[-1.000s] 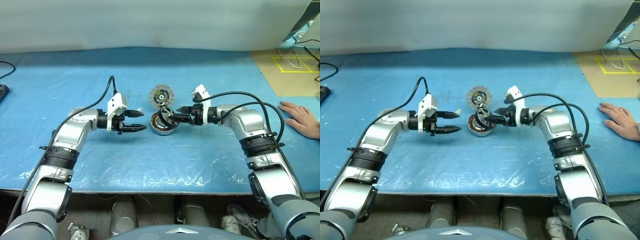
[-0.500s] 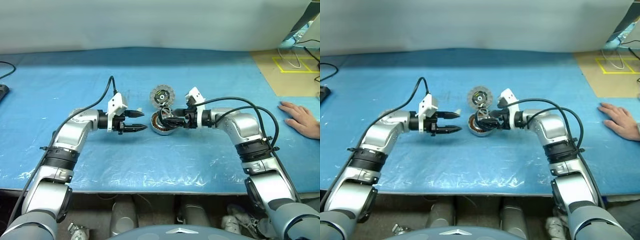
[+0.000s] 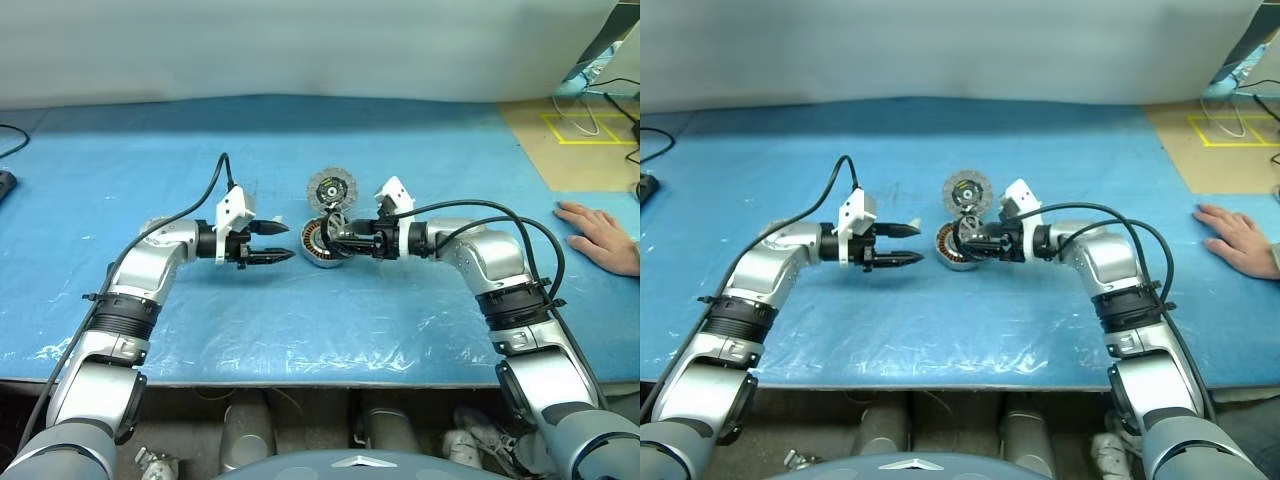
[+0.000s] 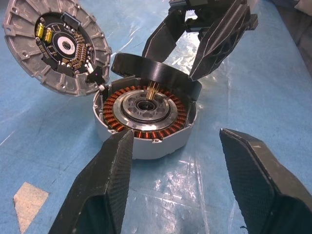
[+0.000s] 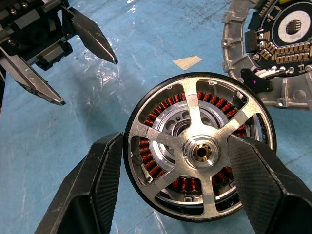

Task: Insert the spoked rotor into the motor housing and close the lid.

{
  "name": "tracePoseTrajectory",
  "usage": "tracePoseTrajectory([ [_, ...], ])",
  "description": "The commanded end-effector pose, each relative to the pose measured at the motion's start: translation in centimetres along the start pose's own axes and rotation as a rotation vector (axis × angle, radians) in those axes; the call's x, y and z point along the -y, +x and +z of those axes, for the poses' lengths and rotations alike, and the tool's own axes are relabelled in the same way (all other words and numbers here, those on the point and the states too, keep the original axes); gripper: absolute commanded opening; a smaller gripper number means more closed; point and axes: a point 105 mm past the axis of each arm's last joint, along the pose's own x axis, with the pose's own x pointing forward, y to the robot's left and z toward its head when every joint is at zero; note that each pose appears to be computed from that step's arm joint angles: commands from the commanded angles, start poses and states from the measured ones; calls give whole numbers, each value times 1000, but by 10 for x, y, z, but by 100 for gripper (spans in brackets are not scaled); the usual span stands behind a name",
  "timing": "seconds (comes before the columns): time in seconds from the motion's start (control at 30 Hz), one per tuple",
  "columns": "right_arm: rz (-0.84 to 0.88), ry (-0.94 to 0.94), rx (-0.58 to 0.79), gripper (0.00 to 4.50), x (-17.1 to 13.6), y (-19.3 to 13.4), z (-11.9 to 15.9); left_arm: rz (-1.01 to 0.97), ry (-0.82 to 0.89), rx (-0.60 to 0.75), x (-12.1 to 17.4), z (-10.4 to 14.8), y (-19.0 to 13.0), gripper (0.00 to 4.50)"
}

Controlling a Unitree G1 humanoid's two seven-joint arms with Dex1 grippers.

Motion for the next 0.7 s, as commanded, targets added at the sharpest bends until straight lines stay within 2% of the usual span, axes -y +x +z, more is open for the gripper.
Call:
tracePoseTrajectory([
  [0.03,31,8,-2,309,-6,-1,0,-4,48,13,-1,9,0,297],
  [0.23,26,8,4,309,-5,-2,-2,2,51,15,-2,10,0,297],
  [0.5,66,31,189,309,-17,-20,26,13,48,26,-2,11,-1,297],
  [0.7,21,56,253,309,-22,-27,27,16,51,20,-3,12,-2,297],
])
